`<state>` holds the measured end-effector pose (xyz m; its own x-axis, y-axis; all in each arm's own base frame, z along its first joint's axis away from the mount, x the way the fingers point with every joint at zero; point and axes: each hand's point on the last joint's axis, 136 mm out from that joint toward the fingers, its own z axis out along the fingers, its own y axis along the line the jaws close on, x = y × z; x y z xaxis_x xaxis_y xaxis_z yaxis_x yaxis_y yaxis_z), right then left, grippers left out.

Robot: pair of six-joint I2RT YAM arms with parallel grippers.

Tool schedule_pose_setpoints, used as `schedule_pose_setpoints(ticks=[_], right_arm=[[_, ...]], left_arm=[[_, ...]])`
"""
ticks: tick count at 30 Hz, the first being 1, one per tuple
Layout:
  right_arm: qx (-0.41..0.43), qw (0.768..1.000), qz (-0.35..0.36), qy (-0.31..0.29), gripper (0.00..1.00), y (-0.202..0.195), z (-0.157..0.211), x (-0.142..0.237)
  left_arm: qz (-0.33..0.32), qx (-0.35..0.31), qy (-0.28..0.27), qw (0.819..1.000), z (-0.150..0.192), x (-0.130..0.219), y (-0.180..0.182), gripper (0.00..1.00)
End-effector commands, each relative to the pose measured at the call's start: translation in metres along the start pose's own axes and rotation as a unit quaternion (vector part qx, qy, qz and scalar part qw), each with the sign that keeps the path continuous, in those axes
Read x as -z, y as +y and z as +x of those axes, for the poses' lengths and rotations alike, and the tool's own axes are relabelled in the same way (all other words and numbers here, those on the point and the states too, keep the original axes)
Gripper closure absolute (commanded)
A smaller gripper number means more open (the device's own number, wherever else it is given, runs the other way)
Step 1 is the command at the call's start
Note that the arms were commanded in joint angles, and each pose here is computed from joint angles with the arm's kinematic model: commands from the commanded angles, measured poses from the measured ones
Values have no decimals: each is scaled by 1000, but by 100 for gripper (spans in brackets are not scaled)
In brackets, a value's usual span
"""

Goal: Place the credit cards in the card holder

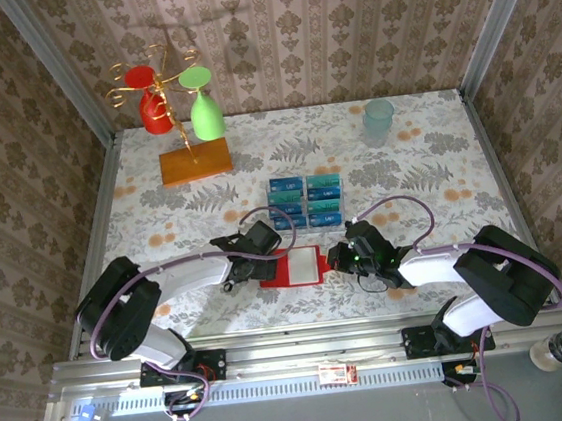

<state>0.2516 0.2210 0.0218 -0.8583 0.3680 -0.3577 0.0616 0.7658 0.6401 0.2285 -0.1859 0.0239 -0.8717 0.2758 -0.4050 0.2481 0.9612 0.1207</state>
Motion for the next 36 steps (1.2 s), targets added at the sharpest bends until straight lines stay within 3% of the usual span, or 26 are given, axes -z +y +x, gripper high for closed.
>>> schedule_pose_setpoints(ticks=[1,10,20,27,36], right_arm=[[-6,999,32,-1,97,-19,4,-1],[-6,1000,29,6,97,-16,5,-3],[-11,1000,25,7,98,-14,5,-5],[-13,1000,25,9,98,-15,7,-7],[-17,999,29,6,99,-19,9,-7]], left_arm=[[-20,0,8,1000,0,6,10,1],[90,38,-61,993,-49,67,-22,0],[246,85,-112,959,-77,118,-90,0],[337,126,-103,927,-77,119,-135,0],[347,162,-64,922,-56,93,-149,0]])
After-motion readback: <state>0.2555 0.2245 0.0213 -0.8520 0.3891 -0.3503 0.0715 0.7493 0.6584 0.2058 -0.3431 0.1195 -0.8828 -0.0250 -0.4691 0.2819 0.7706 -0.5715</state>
